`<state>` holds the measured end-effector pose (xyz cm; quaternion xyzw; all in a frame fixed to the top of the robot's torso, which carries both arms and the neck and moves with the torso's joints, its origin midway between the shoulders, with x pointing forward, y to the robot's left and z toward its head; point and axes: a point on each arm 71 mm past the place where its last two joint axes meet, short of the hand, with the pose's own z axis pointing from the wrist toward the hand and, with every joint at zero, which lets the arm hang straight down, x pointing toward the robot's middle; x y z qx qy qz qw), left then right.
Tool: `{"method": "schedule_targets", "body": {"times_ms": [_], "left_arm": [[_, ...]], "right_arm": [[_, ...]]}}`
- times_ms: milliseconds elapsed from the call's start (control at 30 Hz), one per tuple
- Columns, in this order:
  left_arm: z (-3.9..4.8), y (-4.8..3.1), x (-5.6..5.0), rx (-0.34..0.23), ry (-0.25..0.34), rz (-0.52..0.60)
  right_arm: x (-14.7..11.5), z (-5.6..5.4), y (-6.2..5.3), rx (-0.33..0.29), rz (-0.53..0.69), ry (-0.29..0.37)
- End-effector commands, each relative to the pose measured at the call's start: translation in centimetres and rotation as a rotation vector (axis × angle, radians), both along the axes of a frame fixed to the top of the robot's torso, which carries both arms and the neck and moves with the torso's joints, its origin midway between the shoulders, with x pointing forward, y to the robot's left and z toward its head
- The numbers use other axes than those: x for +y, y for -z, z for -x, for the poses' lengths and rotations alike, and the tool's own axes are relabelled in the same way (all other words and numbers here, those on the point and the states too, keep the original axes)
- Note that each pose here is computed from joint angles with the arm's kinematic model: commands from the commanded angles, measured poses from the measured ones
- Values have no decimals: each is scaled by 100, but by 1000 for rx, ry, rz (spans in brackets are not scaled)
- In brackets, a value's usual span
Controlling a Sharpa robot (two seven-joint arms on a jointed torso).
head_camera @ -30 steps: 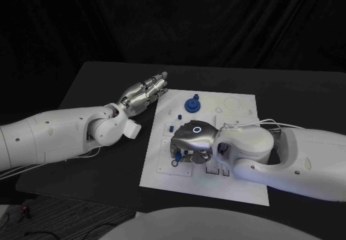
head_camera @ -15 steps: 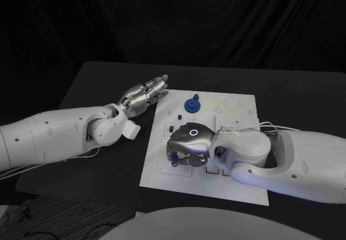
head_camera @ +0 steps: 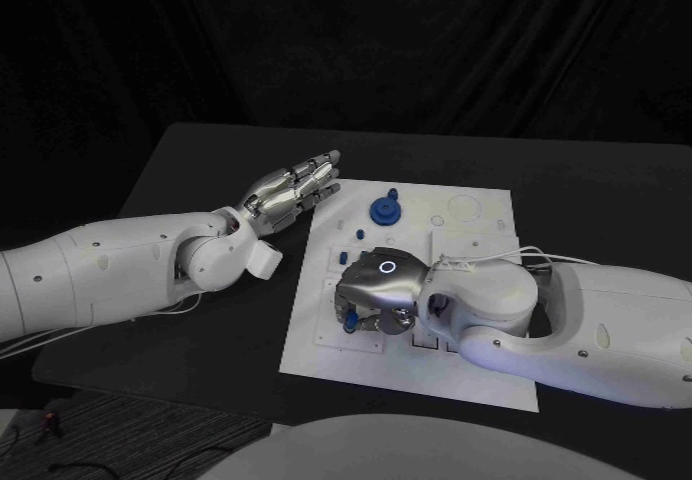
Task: Assemble the parts on the task board
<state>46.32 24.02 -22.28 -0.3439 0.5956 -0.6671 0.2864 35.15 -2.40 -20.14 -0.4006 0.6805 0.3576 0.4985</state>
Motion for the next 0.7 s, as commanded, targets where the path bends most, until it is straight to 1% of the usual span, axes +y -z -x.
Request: {"method": "schedule_targets", "body": {"times_ms": [33,467,700], "left_arm": [[8,-12,-23,-10,19,20],[-9,-6,-45,-9,25,21],[-17,-1,-38,-7,24,18]], "right_arm": [[-17,-4,52,1,28,20],[-12,38,71,12,30,12],[-21,44,79,15,33,12]]}}
